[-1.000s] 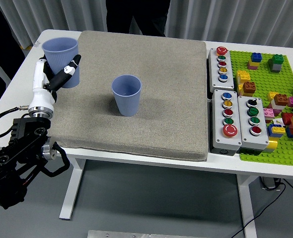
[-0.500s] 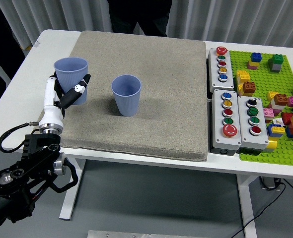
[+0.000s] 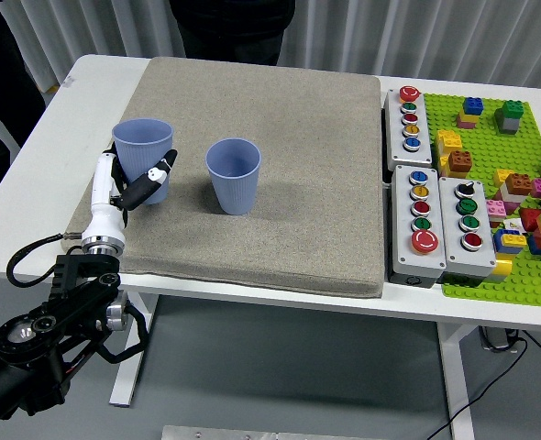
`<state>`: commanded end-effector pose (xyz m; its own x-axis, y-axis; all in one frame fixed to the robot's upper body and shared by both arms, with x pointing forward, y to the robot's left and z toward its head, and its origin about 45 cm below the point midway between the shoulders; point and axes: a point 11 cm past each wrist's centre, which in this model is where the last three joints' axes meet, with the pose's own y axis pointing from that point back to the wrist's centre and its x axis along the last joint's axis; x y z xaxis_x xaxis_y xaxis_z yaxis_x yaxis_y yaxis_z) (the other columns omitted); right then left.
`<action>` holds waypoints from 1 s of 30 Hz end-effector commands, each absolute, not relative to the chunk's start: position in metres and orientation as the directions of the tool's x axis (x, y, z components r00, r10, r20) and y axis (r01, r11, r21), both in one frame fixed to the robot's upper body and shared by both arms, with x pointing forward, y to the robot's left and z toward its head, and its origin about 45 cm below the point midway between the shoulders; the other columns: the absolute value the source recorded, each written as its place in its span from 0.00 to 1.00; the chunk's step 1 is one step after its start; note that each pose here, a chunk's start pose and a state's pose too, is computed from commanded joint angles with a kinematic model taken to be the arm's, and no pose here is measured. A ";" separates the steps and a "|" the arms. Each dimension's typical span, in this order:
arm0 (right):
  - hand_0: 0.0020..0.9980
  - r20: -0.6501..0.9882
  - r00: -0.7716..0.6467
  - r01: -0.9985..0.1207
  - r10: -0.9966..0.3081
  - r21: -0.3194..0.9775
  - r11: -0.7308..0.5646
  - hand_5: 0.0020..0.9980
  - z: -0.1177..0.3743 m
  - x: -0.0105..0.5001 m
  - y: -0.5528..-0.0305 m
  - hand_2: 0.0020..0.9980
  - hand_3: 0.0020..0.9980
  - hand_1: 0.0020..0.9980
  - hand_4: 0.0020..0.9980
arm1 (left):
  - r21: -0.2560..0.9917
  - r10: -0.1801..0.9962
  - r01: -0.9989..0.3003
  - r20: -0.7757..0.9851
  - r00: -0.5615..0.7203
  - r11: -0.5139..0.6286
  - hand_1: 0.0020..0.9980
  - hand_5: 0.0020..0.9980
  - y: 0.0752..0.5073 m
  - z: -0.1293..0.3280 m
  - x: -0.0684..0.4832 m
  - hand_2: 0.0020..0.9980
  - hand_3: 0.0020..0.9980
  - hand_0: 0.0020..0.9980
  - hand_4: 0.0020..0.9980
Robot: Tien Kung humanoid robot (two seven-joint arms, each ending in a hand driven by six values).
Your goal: Pick cup pour cup place
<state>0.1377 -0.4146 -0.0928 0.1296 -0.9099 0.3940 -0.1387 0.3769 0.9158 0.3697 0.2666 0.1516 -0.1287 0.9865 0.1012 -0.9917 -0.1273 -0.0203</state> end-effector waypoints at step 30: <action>0.68 0.393 0.140 -0.134 -0.909 0.917 0.375 0.16 -0.094 0.136 -0.414 0.57 0.57 0.64 0.00 | 0.008 0.985 -0.996 0.151 -0.084 -0.086 0.55 0.27 0.267 0.131 0.357 0.52 0.54 0.58 0.76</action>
